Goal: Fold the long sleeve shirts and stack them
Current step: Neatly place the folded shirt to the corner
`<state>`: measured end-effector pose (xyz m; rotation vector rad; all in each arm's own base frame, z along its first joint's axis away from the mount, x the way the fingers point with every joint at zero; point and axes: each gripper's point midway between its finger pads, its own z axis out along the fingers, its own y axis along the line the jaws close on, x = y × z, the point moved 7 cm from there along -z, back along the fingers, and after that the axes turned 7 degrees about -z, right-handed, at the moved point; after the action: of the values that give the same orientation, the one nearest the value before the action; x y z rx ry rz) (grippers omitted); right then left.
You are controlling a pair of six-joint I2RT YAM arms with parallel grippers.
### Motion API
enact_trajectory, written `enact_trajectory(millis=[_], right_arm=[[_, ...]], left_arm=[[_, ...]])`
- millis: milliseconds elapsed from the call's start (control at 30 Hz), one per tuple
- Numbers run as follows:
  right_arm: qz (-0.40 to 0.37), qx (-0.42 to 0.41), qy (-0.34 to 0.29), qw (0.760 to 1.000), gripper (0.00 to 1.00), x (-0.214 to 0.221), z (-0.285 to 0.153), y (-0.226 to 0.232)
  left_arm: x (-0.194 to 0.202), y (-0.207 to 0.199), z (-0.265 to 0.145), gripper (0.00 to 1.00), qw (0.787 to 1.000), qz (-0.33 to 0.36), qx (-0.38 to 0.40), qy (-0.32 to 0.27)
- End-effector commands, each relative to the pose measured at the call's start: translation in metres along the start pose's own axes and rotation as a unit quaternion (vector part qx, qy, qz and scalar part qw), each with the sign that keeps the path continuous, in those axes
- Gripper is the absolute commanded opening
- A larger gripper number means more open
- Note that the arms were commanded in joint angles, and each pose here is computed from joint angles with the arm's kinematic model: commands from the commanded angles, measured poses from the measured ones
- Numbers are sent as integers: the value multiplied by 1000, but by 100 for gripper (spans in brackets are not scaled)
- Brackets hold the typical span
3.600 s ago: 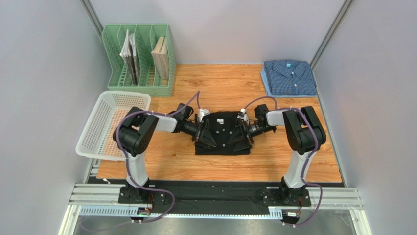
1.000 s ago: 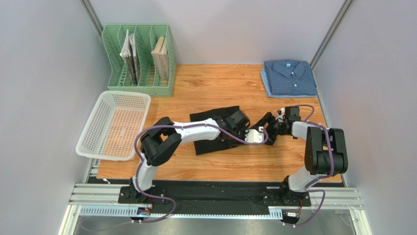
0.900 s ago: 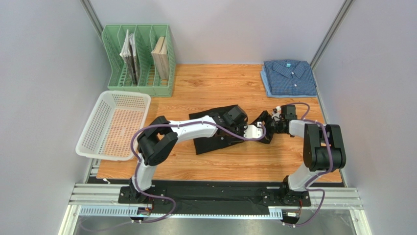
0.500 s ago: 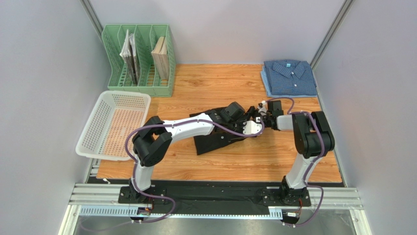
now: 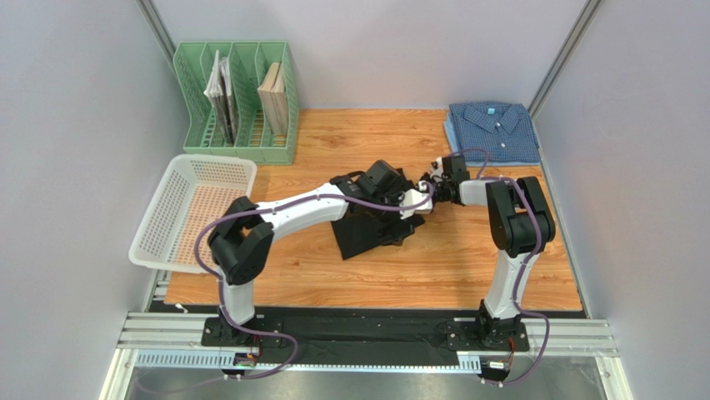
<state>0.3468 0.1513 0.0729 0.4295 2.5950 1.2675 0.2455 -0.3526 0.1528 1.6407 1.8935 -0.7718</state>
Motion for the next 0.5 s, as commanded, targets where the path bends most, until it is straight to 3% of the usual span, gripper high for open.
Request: enact_trajectory(millis=[0,233,267,467], right_arm=[[-164,61,-81,981,0,-59,-40,54],[-312,172,-139,924,0,-148,-89,71],[-334,189,-119,916,0,-155,-87,58],[-430,262,-145,852,0,-218,-112,59]], left_arm=[[-5,-25,-61,99,998,-36,39,-23],[47,-49,-105,99,997,-69,21,38],[55,-52,-110,99,996,-75,16,42],[85,-57,-119,99,990,-128,-1,57]])
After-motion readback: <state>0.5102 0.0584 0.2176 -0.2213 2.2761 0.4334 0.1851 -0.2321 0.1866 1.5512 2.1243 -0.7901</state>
